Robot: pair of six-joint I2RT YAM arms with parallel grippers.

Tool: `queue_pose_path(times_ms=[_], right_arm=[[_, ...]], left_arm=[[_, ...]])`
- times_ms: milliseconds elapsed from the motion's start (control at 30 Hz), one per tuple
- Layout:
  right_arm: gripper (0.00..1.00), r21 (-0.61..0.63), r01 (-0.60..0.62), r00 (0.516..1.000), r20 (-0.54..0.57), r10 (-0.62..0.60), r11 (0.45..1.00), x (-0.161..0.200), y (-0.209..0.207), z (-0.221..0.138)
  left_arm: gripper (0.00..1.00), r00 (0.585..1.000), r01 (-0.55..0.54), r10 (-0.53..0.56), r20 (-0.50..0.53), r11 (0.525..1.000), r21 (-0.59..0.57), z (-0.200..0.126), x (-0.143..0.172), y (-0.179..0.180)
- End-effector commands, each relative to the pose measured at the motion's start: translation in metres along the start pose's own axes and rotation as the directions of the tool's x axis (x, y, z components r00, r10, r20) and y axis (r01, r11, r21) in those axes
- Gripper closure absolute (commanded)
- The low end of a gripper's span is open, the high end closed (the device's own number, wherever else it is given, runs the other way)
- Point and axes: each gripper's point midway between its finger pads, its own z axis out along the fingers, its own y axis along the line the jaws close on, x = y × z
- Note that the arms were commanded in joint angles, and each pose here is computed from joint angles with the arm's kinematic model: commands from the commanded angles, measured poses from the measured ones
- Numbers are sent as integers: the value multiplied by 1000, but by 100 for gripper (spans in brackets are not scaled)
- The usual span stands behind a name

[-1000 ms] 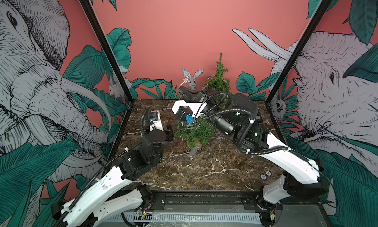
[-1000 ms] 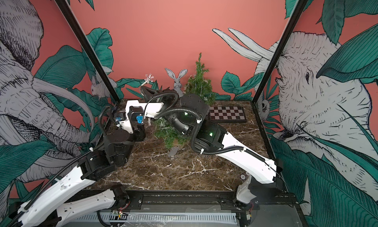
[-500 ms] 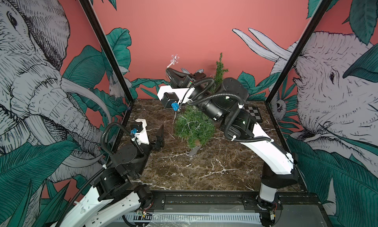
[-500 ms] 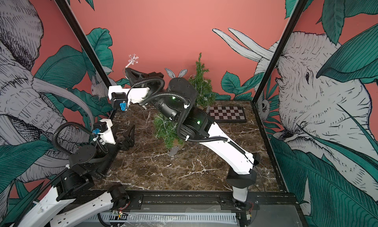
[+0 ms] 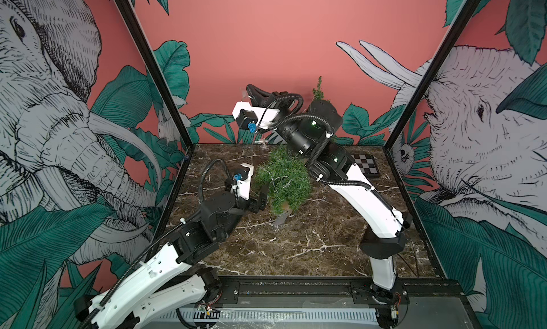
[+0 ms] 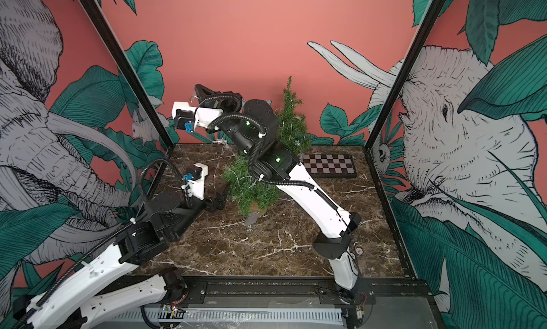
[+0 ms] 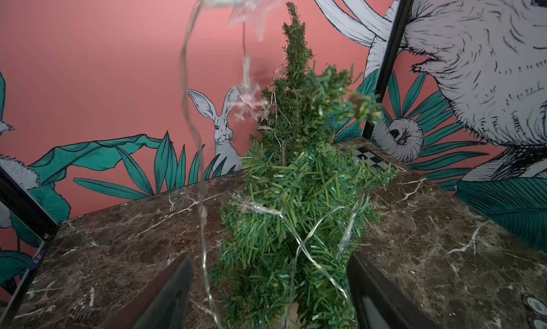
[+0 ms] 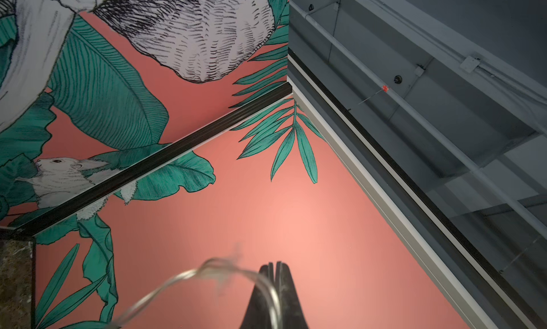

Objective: Wrap string light around the christmas tree
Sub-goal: Wrap the light string around the Christmas tree.

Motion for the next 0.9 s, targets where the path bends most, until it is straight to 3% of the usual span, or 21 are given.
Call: queue_pose_path(times_ms=[0,167,300,633,800,867], right_arm=[[100,182,-34,998,65,23,983,-11,-50,-6],[100,243,-48,996,85,28,969,-4,-66,-7],[100,258,-4,999,35,-6,966,17,-66,-2],[100,260,52,991,-133,-18,964,97,-68,4],[100,220,36,977,-211,12,975,145,-61,5],[100,215,32,971,-240,21,976,160,-59,4]], left_arm=[[12,997,4,3,71,996,-92,5,-29,13],[9,999,36,-29,37,980,-196,27,-28,28],[10,995,90,-81,50,966,-243,35,-29,44],[14,992,127,-119,48,969,-210,46,-36,53],[17,956,295,-292,39,944,-149,64,-36,73],[17,952,307,-304,40,941,-145,73,-38,79]])
